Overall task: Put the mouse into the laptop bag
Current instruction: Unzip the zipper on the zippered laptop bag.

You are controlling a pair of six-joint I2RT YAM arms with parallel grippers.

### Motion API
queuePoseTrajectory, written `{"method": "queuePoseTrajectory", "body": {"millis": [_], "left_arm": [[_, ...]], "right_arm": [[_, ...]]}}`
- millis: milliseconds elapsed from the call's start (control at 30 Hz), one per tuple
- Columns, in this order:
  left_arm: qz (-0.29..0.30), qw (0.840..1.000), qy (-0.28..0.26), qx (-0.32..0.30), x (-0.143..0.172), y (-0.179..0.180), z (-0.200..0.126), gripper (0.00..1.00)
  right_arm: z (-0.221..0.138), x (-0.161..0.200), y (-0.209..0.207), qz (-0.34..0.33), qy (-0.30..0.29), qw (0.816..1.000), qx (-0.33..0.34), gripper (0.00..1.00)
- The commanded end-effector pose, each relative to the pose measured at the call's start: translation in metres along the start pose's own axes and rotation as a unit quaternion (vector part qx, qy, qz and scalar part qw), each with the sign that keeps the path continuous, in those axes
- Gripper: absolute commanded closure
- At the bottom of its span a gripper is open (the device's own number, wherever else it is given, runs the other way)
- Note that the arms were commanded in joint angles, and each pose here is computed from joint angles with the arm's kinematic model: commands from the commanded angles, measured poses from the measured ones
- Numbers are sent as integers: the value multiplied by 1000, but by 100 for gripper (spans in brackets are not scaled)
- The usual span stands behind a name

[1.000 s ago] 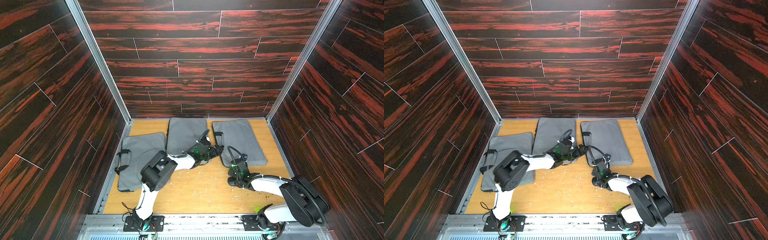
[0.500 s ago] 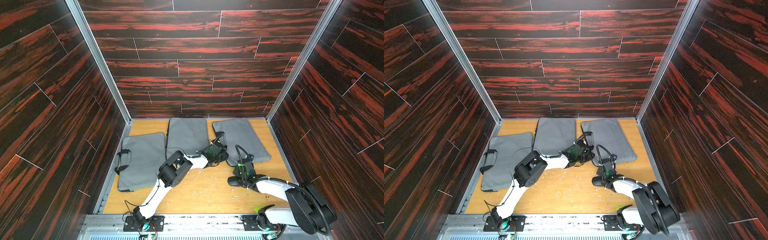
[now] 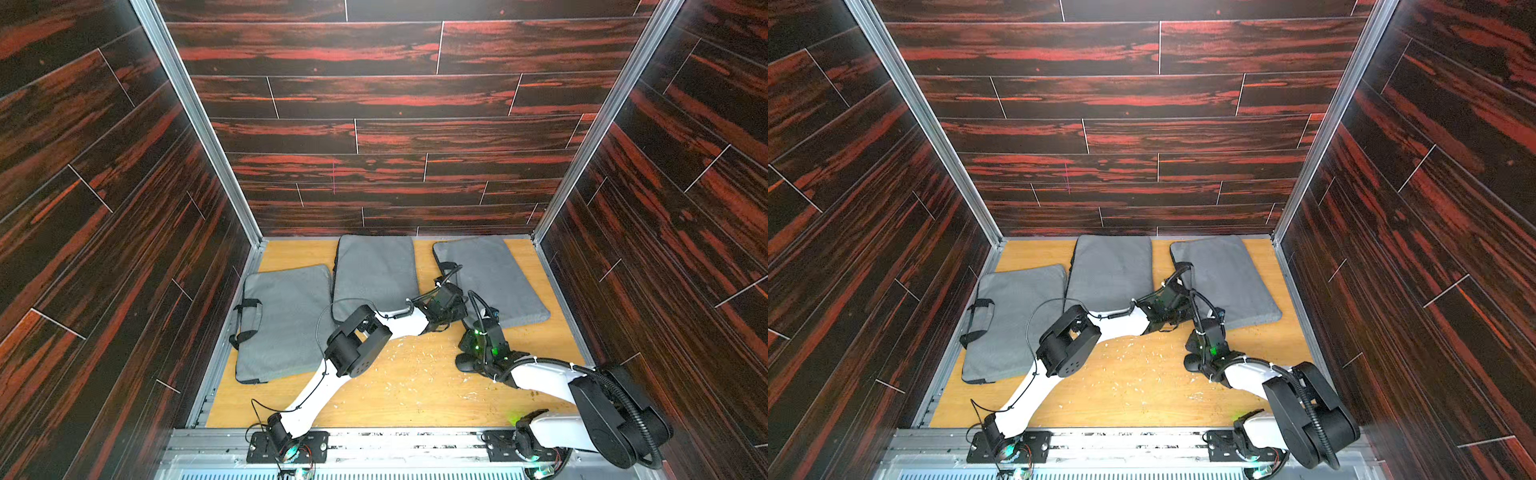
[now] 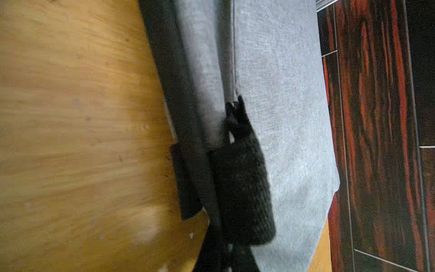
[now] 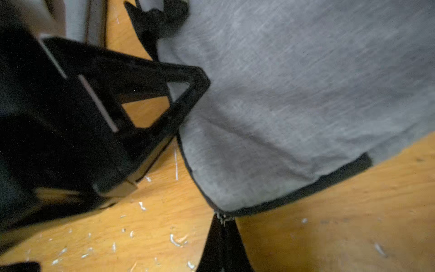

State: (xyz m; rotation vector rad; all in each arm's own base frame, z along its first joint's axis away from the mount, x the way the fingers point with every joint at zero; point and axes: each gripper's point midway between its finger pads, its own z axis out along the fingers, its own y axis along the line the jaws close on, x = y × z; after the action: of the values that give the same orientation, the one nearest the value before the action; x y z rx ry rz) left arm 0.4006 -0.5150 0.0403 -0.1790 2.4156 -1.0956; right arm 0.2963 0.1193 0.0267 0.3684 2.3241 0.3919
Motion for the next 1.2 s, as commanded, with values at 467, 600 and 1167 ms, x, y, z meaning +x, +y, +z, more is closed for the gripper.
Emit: {"method": "queuePoseTrajectory", "body": {"millis": [467,600,1167], "left_arm": [[26,996,-67,58,3,-46,-74,28],[46,992,-107,39,-10,-38,-103,24],[32,995,-93,-19,-63,24,-89,21]], "right_arm": [[-40,-13,-53,115,-53,987,103,100],[-60,-3,-91,186,-44,956,221,100],[-99,-7,-112,227,-75,951,199,100]]}}
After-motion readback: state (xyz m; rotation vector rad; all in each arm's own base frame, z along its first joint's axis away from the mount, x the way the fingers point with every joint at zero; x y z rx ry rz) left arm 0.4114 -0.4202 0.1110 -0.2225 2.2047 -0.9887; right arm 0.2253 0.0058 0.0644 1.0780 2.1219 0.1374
